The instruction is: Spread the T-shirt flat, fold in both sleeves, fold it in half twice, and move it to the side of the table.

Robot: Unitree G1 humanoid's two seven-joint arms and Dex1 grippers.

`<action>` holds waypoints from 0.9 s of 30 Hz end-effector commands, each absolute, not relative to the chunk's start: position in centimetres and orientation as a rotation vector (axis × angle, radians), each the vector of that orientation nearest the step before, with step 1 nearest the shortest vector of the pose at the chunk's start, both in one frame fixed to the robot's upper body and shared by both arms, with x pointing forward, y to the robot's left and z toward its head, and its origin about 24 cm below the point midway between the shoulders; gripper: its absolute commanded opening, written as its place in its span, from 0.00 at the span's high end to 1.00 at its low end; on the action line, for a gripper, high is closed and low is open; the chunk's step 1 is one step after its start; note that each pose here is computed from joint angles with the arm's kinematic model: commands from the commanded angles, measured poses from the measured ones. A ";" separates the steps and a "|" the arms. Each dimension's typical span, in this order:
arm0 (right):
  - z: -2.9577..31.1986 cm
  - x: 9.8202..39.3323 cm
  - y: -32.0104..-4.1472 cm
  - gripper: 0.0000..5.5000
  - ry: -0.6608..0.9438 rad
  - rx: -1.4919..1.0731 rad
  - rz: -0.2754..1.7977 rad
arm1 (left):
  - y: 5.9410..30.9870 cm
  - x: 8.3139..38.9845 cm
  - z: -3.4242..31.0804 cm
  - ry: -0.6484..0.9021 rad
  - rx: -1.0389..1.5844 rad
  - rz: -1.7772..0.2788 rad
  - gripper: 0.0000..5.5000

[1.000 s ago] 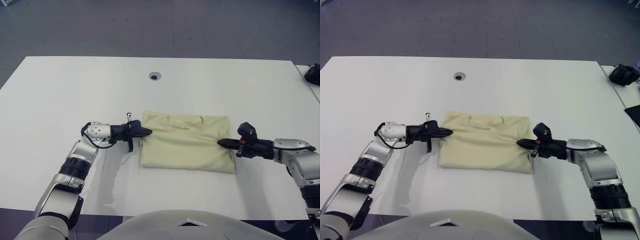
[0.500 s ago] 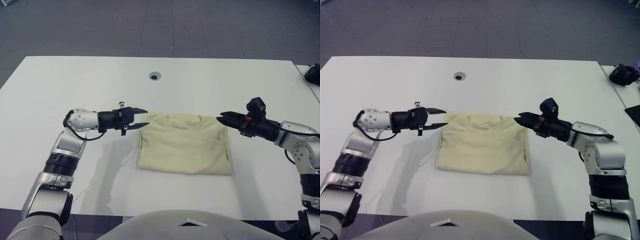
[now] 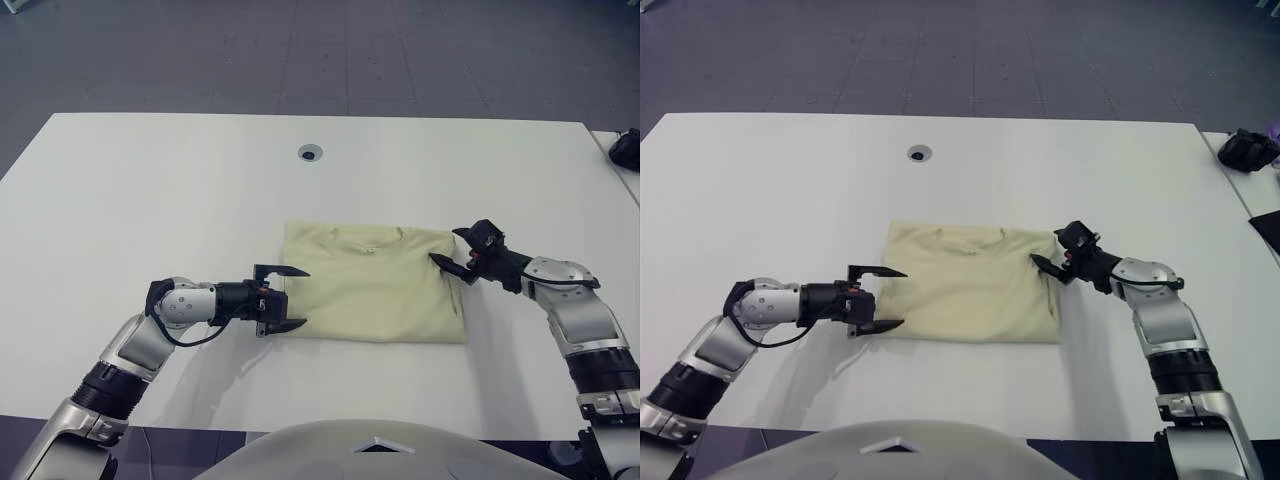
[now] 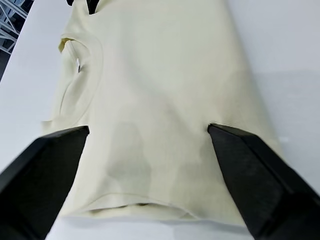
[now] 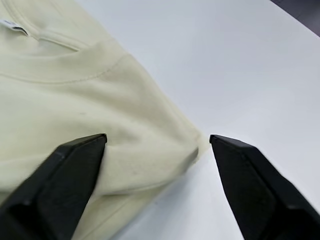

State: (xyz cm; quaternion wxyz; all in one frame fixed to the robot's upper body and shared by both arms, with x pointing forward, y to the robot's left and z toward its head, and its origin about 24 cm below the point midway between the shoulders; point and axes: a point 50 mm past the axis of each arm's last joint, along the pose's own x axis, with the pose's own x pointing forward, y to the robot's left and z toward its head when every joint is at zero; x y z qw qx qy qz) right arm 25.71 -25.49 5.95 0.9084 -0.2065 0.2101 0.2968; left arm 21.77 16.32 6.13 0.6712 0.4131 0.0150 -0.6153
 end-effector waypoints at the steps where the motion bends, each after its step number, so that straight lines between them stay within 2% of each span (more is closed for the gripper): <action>1: 9.1 26.6 -25.4 0.18 0.304 -0.405 0.557 | 19.2 21.9 4.2 0.218 1.069 -1.433 0.08; 4: 10.8 27.2 -25.0 0.11 0.253 -0.430 0.570 | 20.8 22.7 4.8 0.215 1.133 -1.441 0.02; 7: 11.5 27.4 -24.6 0.03 0.231 -0.526 0.615 | 22.2 24.7 6.4 0.172 1.190 -1.366 0.02; 10: 10.6 26.8 -24.6 0.02 0.253 -0.705 0.685 | 21.9 26.1 8.4 0.056 1.176 -1.285 0.02; 14: 9.7 26.7 -23.9 0.02 0.246 -0.712 0.728 | 21.1 26.0 10.0 -0.034 1.120 -1.210 0.02; 21: 9.2 26.7 -23.4 0.02 0.240 -0.793 0.772 | 22.1 24.4 10.4 0.001 1.147 -1.169 0.02; 27: 7.4 27.0 -23.8 0.02 0.342 -0.917 0.841 | 23.3 24.1 9.6 0.085 1.306 -1.163 0.02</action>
